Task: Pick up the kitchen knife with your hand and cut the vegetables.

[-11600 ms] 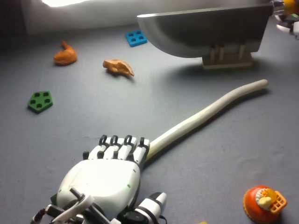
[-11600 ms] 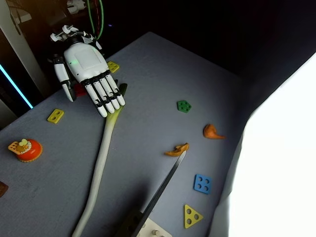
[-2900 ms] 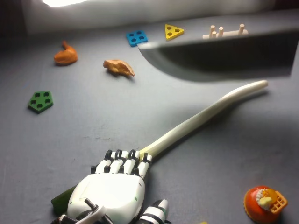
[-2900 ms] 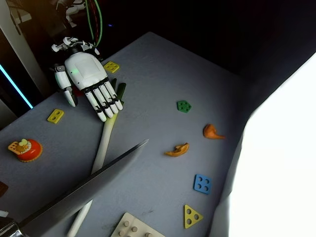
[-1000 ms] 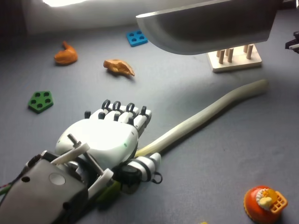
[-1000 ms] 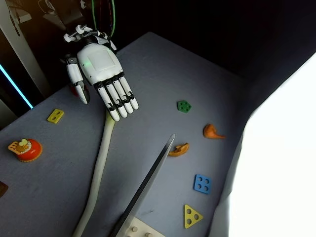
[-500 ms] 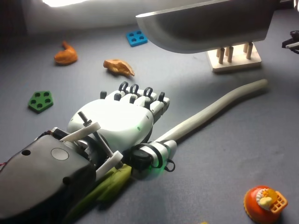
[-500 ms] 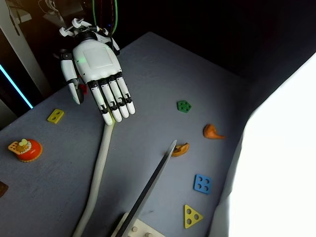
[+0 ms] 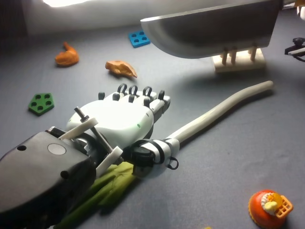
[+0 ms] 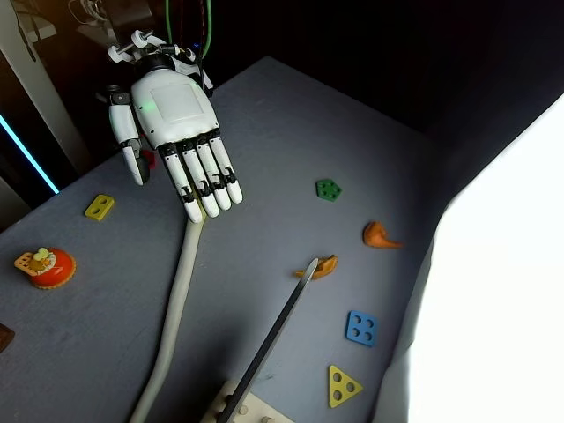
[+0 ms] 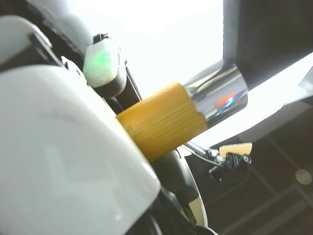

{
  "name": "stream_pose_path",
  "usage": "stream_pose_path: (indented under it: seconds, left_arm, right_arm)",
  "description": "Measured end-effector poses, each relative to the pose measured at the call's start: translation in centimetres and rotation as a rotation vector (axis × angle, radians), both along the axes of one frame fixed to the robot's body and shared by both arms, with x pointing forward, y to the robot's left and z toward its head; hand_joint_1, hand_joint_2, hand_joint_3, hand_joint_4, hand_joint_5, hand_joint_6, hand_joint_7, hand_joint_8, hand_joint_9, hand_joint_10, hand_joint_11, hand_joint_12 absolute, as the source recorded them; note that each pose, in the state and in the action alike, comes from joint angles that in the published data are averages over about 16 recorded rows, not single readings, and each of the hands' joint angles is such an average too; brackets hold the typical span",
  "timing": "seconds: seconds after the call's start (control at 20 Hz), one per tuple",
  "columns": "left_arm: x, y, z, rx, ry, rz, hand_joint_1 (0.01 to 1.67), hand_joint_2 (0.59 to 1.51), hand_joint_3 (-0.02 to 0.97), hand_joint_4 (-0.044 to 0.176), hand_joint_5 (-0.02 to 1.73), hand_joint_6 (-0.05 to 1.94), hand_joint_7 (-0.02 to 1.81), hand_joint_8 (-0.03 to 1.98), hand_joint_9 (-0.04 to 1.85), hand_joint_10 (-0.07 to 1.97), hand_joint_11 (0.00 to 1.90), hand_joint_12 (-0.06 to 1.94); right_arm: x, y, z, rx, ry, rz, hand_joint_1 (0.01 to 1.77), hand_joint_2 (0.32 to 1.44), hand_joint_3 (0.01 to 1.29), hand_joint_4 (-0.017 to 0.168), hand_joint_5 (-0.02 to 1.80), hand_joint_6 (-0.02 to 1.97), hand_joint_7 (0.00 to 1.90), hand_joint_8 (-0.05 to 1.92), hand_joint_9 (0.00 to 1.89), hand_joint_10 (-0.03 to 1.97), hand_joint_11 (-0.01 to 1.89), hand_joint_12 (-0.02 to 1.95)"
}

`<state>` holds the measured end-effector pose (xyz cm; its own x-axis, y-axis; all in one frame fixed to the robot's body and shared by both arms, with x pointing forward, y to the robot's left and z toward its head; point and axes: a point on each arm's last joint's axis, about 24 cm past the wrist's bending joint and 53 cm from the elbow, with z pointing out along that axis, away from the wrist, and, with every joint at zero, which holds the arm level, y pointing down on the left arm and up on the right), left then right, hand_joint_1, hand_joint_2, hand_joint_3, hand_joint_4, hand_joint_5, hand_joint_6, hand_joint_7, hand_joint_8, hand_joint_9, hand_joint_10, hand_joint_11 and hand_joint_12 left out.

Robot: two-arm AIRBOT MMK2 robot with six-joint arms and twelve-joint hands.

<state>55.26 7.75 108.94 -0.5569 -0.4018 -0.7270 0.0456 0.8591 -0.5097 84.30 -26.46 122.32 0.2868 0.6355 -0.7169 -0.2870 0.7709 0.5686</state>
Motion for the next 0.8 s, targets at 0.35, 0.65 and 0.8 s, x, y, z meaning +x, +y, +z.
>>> stream_pose_path:
  seconds: [0.35,0.65,0.8]
  left_arm:
    - [-0.1,0.3,0.1,-0.009,0.013,0.030,0.05,1.511,0.096,0.003,0.02,0.01,0.02,0.01,0.02,0.01,0.02,0.03]
    - [-0.4,0.5,0.0,-0.009,0.024,0.047,0.13,1.511,0.130,0.002,0.01,0.01,0.02,0.01,0.02,0.01,0.02,0.01]
    - [-0.6,0.5,0.0,-0.010,0.027,0.048,0.18,1.511,0.127,0.001,0.01,0.01,0.02,0.01,0.02,0.01,0.02,0.01]
  right_arm:
    - [0.4,0.4,-1.3,0.007,0.010,-0.004,1.58,0.67,0.91,0.166,1.34,1.91,1.55,1.87,1.59,1.80,1.59,1.81]
    - [0.4,0.4,-1.9,0.013,0.008,-0.010,1.57,0.67,0.91,0.166,1.33,1.91,1.54,1.87,1.59,1.80,1.59,1.81]
    - [0.4,0.3,-2.2,0.015,0.008,-0.012,1.56,0.68,0.89,0.166,1.32,1.91,1.54,1.88,1.58,1.81,1.59,1.81]
